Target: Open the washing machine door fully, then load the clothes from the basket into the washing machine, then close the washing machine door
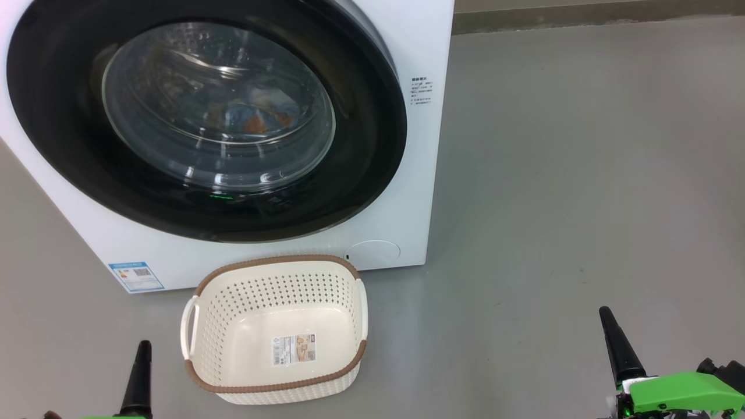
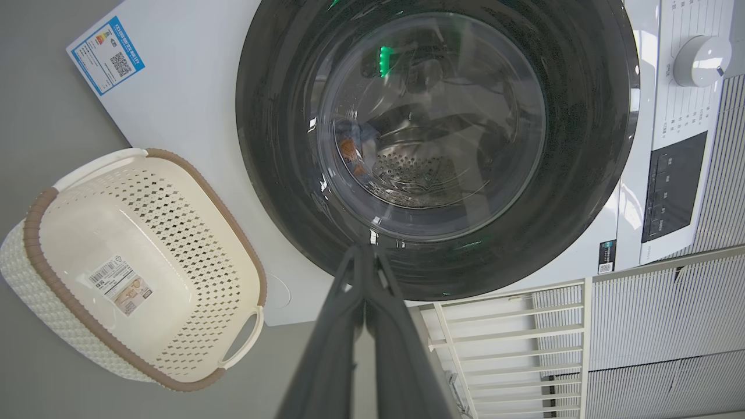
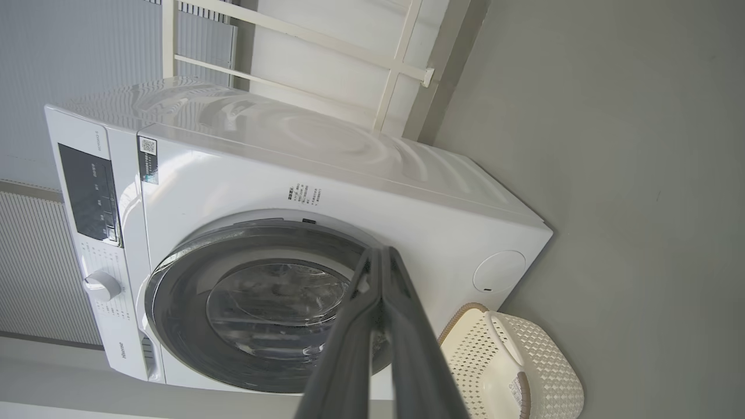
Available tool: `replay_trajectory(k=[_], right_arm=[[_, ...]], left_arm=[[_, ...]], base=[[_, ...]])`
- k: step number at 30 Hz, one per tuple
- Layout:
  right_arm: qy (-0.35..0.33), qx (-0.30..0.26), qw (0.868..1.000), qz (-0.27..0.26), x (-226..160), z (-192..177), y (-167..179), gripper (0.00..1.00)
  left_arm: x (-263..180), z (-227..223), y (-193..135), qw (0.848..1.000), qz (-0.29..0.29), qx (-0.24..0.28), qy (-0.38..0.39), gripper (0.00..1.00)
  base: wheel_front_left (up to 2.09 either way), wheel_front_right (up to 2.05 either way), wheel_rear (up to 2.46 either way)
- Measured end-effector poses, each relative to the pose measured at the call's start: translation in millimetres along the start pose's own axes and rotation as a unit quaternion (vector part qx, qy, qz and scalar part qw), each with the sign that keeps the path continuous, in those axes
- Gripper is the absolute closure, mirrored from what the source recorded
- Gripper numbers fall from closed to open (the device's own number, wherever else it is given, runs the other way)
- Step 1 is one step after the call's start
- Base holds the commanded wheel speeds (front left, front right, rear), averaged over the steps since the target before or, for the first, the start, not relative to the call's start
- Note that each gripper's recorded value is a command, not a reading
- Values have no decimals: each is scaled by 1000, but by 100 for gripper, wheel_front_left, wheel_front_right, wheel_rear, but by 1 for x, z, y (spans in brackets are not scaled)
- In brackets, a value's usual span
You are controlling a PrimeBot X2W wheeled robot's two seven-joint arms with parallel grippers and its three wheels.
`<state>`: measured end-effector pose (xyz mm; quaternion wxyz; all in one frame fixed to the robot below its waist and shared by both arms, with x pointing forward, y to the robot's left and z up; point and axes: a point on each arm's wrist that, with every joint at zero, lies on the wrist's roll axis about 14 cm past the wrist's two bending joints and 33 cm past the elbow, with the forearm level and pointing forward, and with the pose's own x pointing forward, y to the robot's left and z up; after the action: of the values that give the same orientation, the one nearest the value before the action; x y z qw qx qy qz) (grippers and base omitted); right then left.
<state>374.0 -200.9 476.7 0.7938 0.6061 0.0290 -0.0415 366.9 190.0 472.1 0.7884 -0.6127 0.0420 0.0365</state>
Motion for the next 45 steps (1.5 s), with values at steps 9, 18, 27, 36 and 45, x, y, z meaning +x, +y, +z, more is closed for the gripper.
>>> replay_trajectory(k=[9, 18, 27, 36, 45], right_arm=[[-1, 49, 999, 1, -1, 3, -1, 100], [1, 94, 996, 9, 2, 5, 4, 100], [0, 136, 991, 13, 1, 7, 5, 100], [-1, 136, 991, 12, 1, 7, 5, 100], [-3, 137, 991, 12, 1, 8, 4, 100]], left_arm=[[2, -1, -2, 999, -4, -43, 5, 100], [7, -1, -9, 996, -15, -93, 10, 100], [10, -1, -14, 991, -23, -131, 13, 100], [10, -1, -14, 991, -24, -131, 14, 100], [10, -1, -14, 991, -24, -131, 14, 100]], base=[[0, 0, 0], [0, 0, 0], [0, 0, 0], [0, 0, 0], [0, 0, 0]])
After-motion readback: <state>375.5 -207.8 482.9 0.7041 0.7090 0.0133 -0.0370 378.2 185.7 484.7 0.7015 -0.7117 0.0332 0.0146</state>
